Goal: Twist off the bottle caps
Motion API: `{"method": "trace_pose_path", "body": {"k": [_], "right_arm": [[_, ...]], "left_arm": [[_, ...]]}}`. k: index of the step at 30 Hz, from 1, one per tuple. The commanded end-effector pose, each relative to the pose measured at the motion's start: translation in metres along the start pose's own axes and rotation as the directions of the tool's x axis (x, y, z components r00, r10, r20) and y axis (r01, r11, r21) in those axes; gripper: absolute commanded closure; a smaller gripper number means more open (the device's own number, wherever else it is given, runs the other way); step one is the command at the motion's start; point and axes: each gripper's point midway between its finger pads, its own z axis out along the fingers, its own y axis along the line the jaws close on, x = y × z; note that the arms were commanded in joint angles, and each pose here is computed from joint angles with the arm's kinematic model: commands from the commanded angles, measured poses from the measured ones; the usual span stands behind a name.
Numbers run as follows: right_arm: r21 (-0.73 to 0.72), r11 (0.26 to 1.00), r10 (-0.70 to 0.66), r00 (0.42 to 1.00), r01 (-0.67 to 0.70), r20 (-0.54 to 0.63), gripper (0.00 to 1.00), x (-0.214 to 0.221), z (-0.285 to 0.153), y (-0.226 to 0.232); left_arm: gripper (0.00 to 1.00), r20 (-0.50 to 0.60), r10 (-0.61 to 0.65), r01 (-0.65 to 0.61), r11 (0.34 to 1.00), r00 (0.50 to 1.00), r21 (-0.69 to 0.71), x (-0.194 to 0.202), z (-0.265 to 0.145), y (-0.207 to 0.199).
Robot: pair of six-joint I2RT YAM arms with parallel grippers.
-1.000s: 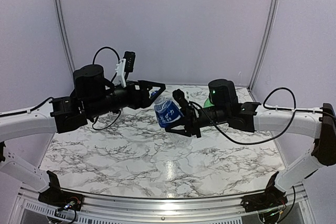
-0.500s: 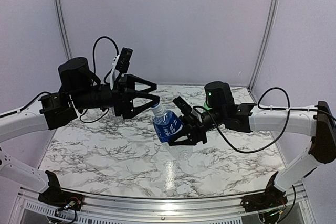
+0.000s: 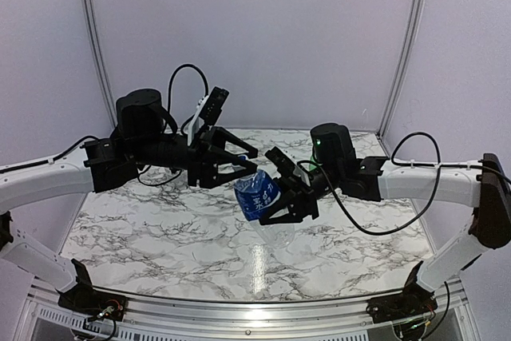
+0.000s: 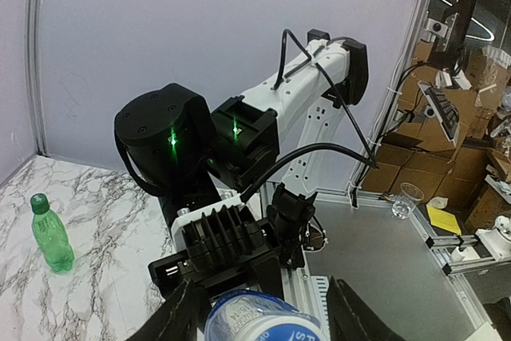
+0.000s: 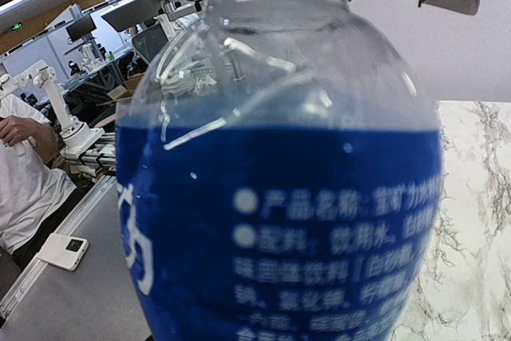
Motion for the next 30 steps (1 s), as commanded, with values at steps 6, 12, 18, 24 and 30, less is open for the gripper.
{"method": "trace_pose_path", "body": {"k": [6,12,18,24,30], "right_arm": [[-0.015,0.999,-0.029,0.999,0.029,0.013,0.68,-0.012,0.0,0.001],[0.041,0.999,-0.023,1.0,0.023,0.002,0.68,-0.011,-0.001,-0.008],[0.249,0.968,-0.02,1.0,0.022,-0.011,0.71,-0.016,-0.011,-0.038],[0.558,0.829,-0.042,0.999,0.045,-0.017,0.71,-0.029,-0.038,-0.081],[0.76,0.646,-0.069,0.997,0.067,-0.03,0.72,-0.032,-0.06,-0.109]], "left_arm": [[0.55,0.032,0.033,-0.033,0.999,0.999,0.004,-0.015,-0.005,-0.005],[0.75,0.04,0.032,-0.031,0.999,0.999,-0.03,-0.016,-0.008,-0.001],[1.0,0.089,-0.014,0.031,0.978,0.996,-0.204,-0.021,-0.019,0.023],[1.0,0.332,-0.155,0.326,0.763,0.931,-0.558,-0.029,-0.059,0.081],[0.97,0.458,-0.189,0.466,0.627,0.869,-0.624,-0.026,-0.063,0.093]]}}
